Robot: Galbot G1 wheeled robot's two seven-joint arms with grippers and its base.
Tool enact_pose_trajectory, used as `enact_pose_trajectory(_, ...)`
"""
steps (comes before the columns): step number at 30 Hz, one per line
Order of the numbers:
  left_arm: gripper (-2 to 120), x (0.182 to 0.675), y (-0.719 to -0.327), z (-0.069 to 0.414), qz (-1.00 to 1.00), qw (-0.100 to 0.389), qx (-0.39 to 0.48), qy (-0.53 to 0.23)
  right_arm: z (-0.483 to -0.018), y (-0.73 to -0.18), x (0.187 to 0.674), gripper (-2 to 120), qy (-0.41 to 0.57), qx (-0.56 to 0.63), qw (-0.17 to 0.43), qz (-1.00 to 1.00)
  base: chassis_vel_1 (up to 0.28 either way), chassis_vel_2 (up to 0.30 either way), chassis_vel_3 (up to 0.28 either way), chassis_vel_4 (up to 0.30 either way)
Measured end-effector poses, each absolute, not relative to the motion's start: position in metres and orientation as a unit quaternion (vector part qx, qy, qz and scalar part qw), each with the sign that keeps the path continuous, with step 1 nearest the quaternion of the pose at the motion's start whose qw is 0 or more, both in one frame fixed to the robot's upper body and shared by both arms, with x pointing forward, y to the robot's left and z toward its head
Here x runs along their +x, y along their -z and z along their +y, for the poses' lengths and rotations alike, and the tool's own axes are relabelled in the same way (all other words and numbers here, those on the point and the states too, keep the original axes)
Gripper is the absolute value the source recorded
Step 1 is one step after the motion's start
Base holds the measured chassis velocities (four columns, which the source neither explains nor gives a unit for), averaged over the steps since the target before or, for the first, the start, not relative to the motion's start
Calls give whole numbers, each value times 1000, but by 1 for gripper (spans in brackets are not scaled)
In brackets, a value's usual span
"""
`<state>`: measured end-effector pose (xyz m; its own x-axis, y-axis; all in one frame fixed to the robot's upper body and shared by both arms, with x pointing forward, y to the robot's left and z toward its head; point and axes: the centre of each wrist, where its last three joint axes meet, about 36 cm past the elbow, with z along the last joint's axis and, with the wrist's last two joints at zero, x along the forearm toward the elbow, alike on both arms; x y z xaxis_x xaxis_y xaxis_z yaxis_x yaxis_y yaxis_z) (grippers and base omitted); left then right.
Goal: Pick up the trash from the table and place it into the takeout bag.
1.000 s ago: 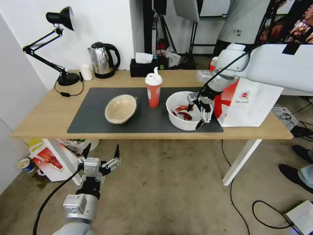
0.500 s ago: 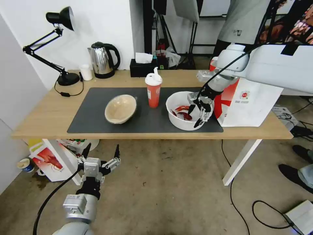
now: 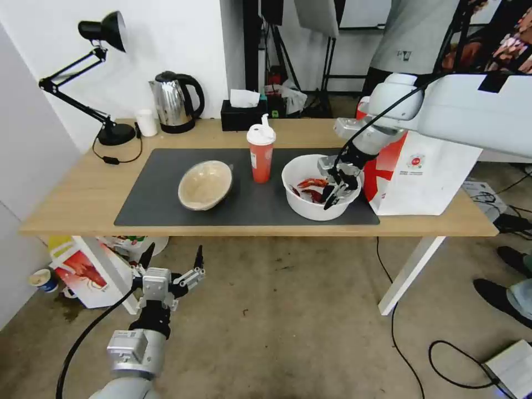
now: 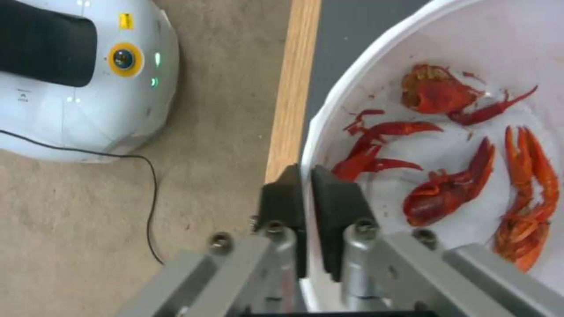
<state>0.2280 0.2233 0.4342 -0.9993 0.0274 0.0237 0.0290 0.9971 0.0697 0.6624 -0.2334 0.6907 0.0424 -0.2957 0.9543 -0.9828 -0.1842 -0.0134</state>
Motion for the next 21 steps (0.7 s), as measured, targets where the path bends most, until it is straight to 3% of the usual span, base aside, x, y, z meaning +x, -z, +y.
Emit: enact_pose_trajectory(21,100,228,-434,223,-999,11,-14,35,-239,-692,661,0,-453,617,386,-514,0,0,0,0)
